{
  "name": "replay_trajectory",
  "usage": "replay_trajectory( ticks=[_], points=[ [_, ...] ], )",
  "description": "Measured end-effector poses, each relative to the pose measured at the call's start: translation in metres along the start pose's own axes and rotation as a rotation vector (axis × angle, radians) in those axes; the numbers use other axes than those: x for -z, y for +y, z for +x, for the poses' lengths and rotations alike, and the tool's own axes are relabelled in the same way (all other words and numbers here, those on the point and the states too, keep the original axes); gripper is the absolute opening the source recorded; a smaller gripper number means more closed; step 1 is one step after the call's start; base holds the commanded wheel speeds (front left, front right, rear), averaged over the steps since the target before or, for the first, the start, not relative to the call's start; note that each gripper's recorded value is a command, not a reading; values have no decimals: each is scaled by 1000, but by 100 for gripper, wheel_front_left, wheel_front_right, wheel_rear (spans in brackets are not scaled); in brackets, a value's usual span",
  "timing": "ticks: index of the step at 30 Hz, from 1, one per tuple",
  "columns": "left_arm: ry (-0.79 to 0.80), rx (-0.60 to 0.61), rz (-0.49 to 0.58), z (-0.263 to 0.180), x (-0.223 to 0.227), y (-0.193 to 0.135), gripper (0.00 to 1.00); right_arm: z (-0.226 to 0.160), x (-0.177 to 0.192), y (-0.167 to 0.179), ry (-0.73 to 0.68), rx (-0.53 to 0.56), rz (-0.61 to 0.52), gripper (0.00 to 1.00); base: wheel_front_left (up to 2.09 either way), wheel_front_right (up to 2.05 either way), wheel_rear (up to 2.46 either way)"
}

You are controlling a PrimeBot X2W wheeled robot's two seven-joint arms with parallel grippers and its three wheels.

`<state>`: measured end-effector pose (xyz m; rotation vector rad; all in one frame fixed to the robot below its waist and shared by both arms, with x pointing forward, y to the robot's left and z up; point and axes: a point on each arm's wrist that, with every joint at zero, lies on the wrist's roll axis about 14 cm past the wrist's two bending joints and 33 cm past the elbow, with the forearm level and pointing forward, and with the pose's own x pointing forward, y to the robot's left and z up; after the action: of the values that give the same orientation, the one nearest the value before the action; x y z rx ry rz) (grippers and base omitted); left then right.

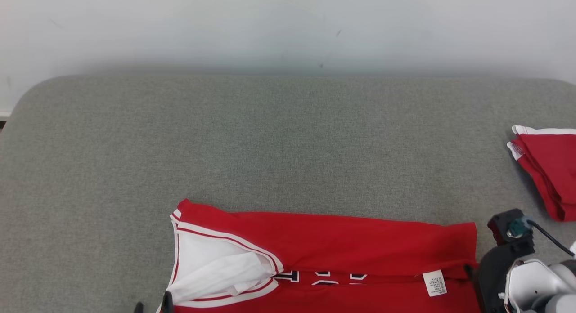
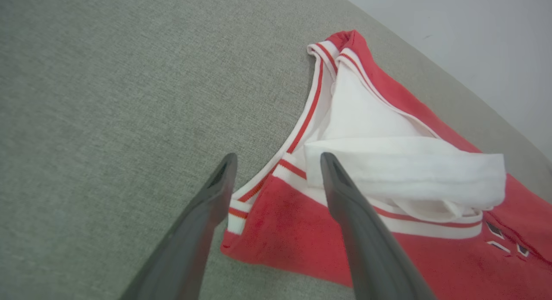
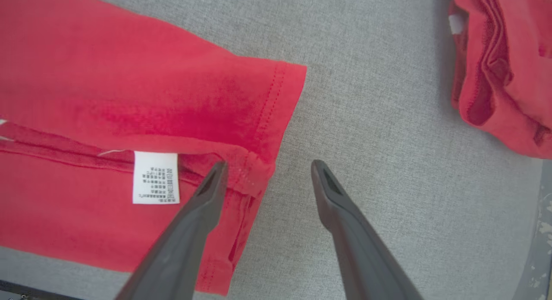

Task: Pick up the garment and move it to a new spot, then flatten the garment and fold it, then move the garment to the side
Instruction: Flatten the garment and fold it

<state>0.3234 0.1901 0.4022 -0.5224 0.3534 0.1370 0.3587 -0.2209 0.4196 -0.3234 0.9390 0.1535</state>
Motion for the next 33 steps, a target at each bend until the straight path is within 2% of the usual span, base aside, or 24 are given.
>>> replay_trajectory(
  ticks=[5,8,12,16,20,22,26,33],
  points=[
    [-142,61,69,-1,-33,-7,100,-11,-5,12,-87,-35,97,100,0,0,0],
    [-272,121,131,-5,-71,-21,100,-19,-6,16,-143,-46,172,100,0,0,0],
    [-452,211,198,-22,-115,-48,100,-29,-7,21,-226,-49,285,100,0,0,0],
    [-578,242,265,-46,-139,-62,100,-39,-3,16,-318,-13,393,100,0,0,0],
    [-607,239,293,-57,-142,-62,100,-47,-5,0,-418,34,455,100,0,0,0],
    [-616,244,298,-59,-144,-64,100,-45,-1,-2,-440,23,510,100,0,0,0],
    [-611,257,303,-60,-139,-69,100,-33,10,3,-426,10,543,100,0,0,0],
    [-602,257,312,-60,-135,-70,100,-11,11,11,-396,3,537,100,0,0,0]
  ],
)
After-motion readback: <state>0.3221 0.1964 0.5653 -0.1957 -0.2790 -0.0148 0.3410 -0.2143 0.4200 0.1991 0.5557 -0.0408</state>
